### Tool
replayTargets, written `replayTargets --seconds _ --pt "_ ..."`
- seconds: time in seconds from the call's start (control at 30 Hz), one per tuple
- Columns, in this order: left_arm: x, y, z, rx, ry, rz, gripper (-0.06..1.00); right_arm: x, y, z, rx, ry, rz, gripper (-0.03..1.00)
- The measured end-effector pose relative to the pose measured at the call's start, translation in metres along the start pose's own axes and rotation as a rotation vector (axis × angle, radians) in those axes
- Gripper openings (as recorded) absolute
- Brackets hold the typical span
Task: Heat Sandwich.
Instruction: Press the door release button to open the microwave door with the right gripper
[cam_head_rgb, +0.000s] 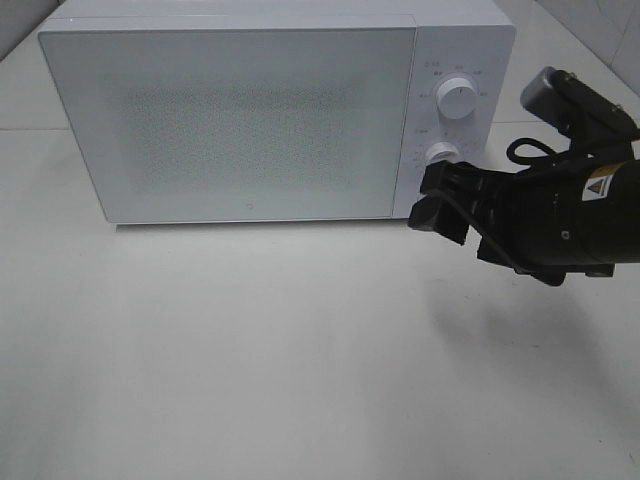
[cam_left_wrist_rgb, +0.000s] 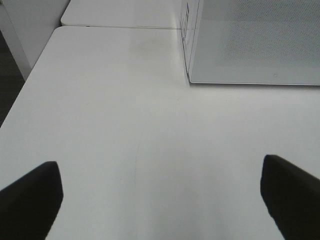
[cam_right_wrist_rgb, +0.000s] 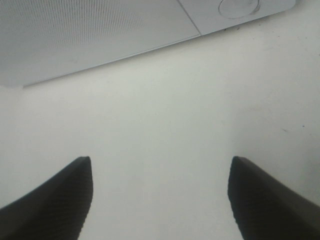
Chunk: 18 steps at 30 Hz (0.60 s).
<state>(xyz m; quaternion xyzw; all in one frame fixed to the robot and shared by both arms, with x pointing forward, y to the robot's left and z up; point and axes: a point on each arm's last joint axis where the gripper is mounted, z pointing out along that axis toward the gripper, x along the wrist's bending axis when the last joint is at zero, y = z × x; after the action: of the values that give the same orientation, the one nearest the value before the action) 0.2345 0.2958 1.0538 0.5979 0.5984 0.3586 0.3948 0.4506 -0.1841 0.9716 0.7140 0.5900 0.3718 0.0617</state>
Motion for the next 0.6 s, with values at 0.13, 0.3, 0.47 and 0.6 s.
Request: replayTargets --seconds 0.13,0.3,0.47,0.6 --pt "0.0 0.0 0.0 0.0 0.0 0.0 0.99 0.003 -0.001 -0.003 0.083 -0.018 -0.13 0.74" --pt "0.0 0.0 0.0 0.0 0.0 0.0 0.99 0.0 -0.008 -0.01 0.196 -0.057 -0.268 0.74" --pt "0.0 0.0 0.0 0.0 0.0 0.0 0.99 0.001 -0.005 -0.03 0.241 -0.094 -0.392 0.74" --pt "0.0 0.0 0.0 0.0 0.0 0.0 0.99 -0.001 -0.002 -0.051 0.252 -0.133 -0.473 0.74"
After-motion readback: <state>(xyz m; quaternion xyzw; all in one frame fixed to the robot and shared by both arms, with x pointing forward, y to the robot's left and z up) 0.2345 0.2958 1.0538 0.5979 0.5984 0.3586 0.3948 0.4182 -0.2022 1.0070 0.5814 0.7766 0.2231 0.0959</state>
